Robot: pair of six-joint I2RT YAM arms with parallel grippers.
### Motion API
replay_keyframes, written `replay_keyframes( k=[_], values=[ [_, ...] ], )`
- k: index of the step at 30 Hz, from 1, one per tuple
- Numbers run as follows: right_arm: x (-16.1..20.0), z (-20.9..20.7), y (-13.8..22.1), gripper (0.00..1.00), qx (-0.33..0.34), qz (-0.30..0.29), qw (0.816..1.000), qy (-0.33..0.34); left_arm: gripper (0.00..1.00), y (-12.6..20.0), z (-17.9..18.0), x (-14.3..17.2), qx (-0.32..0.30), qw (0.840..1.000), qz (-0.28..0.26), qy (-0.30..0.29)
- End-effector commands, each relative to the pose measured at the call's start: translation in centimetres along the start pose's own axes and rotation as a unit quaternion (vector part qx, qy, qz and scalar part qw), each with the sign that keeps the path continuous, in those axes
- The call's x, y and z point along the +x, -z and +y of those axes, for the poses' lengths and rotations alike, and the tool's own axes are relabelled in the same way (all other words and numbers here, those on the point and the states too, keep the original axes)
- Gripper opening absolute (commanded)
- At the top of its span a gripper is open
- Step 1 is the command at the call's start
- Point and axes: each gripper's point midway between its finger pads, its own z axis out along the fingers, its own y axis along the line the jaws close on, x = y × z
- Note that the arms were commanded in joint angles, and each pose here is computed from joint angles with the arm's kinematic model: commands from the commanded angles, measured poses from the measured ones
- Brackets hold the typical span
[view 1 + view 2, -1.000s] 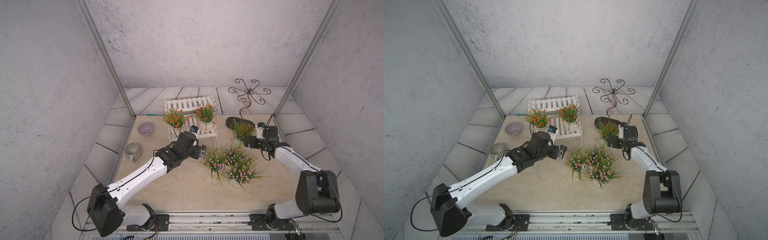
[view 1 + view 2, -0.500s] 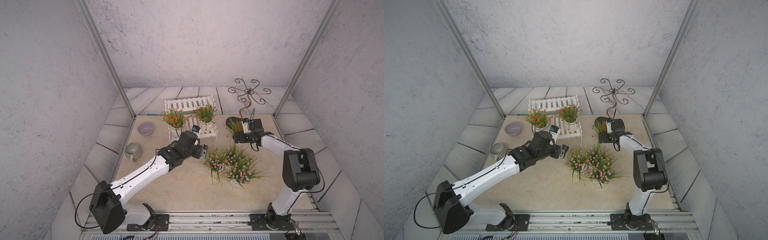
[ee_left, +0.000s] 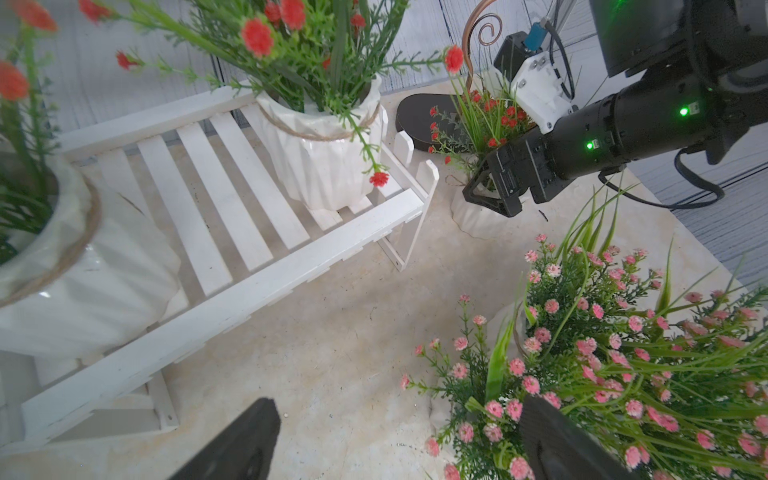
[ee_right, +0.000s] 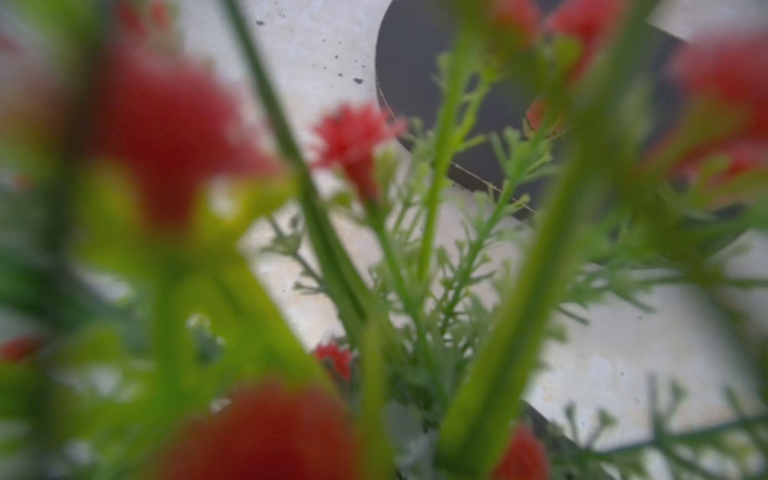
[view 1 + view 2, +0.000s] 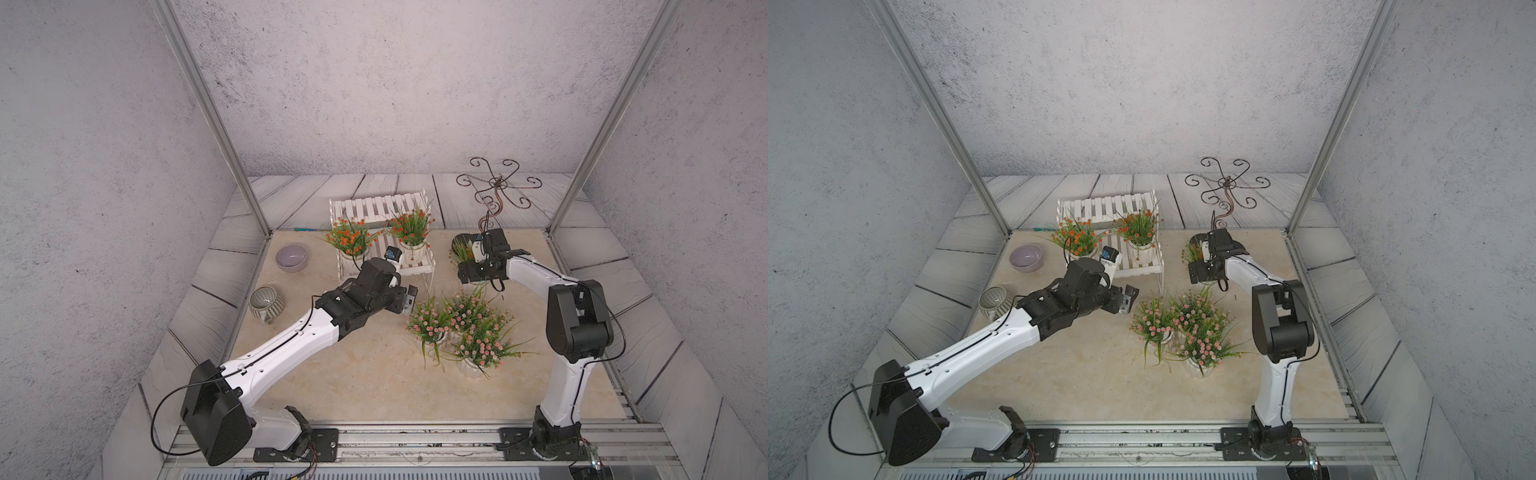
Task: Place the baby's breath potted plants on the rack by color
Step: Pick up the baby's breath potted plant from the center of the board.
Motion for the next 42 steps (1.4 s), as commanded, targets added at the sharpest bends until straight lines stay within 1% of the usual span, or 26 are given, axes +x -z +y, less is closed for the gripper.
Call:
replay_keyframes(
  k=[1,3,6,8,13,15,24,29,36,40,42],
  values=[
    [2.2,-0.3,-1.7,0.99,0.012,0.054,0.998,0.0,0.95,0.7,-0.2,-0.8,0.004,1.0,-0.011,-0.003],
    [2.1,-0.5,-1.9,0.99,0.018,0.058,0.998,-0.004,0.95,0.9,-0.1,-0.8,0.003,1.0,-0.013,-0.003],
    [2.1,-0.6,-1.7,0.88,0.02,0.057,0.998,-0.01,0.95,1.1,-0.1,-0.8,0.002,1.0,-0.015,-0.002],
    [2.0,-0.5,-1.2,0.83,0.02,0.048,0.999,-0.014,0.95,1.2,0.0,-0.9,0.002,1.0,-0.016,-0.002],
    [1.0,-0.3,1.6,0.75,0.019,0.009,1.0,-0.014,0.95,1.5,0.2,-0.7,-0.002,1.0,-0.018,-0.002],
    [0.5,-0.1,3.1,0.73,0.018,-0.006,1.0,-0.013,0.95,1.5,0.3,-0.7,-0.003,1.0,-0.019,-0.002],
    [-0.6,-0.1,9.1,0.73,0.027,-0.053,0.998,0.001,0.95,1.5,0.5,-0.6,-0.003,1.0,-0.019,0.001],
    [-2.1,0.3,12.5,0.73,0.022,-0.087,0.996,0.005,0.95,1.5,0.6,-0.4,-0.006,1.0,-0.017,0.002],
    [-4.3,1.6,17.7,0.73,0.001,-0.141,0.99,0.014,0.95,1.5,1.2,-0.3,-0.012,1.0,-0.017,0.006],
    [-5.0,3.1,20.3,0.74,-0.001,-0.16,0.986,0.038,0.95,1.7,1.6,-0.7,-0.014,1.0,-0.02,0.011],
    [-5.1,4.5,21.5,0.74,-0.008,-0.169,0.984,0.057,0.95,2.1,2.0,-1.0,-0.018,0.999,-0.024,0.015]
  ],
)
